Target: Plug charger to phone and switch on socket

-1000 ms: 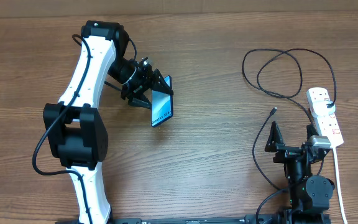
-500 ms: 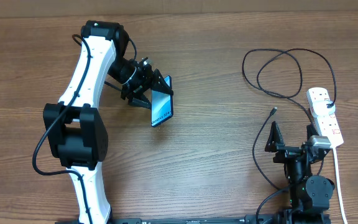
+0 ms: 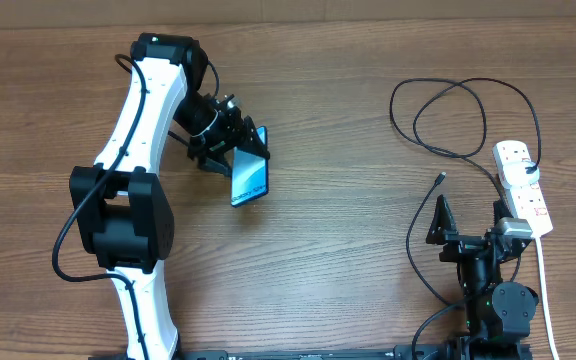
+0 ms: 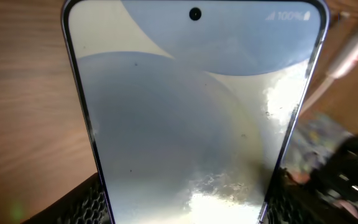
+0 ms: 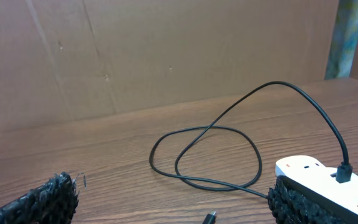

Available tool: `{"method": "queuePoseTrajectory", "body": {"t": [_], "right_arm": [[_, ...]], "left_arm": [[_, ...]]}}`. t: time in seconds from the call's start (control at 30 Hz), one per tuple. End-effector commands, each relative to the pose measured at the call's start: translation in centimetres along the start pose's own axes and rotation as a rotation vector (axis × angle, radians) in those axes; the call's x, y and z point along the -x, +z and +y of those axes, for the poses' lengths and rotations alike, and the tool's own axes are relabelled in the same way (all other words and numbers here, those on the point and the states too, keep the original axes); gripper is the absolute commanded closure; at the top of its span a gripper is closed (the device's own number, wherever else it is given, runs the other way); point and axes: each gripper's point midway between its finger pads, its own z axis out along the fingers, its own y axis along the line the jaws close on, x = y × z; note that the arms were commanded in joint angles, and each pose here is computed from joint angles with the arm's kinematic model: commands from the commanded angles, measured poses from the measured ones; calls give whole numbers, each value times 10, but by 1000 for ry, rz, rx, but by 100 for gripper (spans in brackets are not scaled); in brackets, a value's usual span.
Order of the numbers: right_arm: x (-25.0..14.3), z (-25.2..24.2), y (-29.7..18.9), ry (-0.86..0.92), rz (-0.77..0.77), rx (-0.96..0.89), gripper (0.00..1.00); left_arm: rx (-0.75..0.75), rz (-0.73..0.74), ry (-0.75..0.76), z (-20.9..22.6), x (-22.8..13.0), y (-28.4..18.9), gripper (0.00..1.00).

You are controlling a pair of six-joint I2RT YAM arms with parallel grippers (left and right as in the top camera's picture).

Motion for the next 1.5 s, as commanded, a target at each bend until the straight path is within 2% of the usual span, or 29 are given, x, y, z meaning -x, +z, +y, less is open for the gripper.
{"method": "queuePoseTrajectory", "body": {"t": [0.0, 0.2, 0.4, 0.57, 0.77, 1.0, 1.2, 1.47], "right_arm": [[-1, 0, 0, -4, -7, 0, 0], [-1, 0, 0, -4, -7, 0, 0], [-1, 0, 0, -4, -7, 0, 0], [-1, 0, 0, -4, -7, 0, 0], [-1, 0, 0, -4, -7, 0, 0], [-1, 0, 0, -4, -7, 0, 0], [-1, 0, 0, -4, -7, 1, 0], [-1, 7, 0, 53, -2, 45, 0]], "left_arm": [[156, -54, 50, 21, 11, -5, 56], [272, -110, 62, 33, 14, -27, 57], [246, -240, 130, 9, 2, -64, 56], [222, -376, 197, -12, -31, -103, 56], [188, -578, 286, -35, -90, -153, 56], [185, -688, 331, -39, -128, -174, 56], [196, -661, 295, -31, -129, -165, 56], [116, -628, 55, -17, -86, -126, 56]]}}
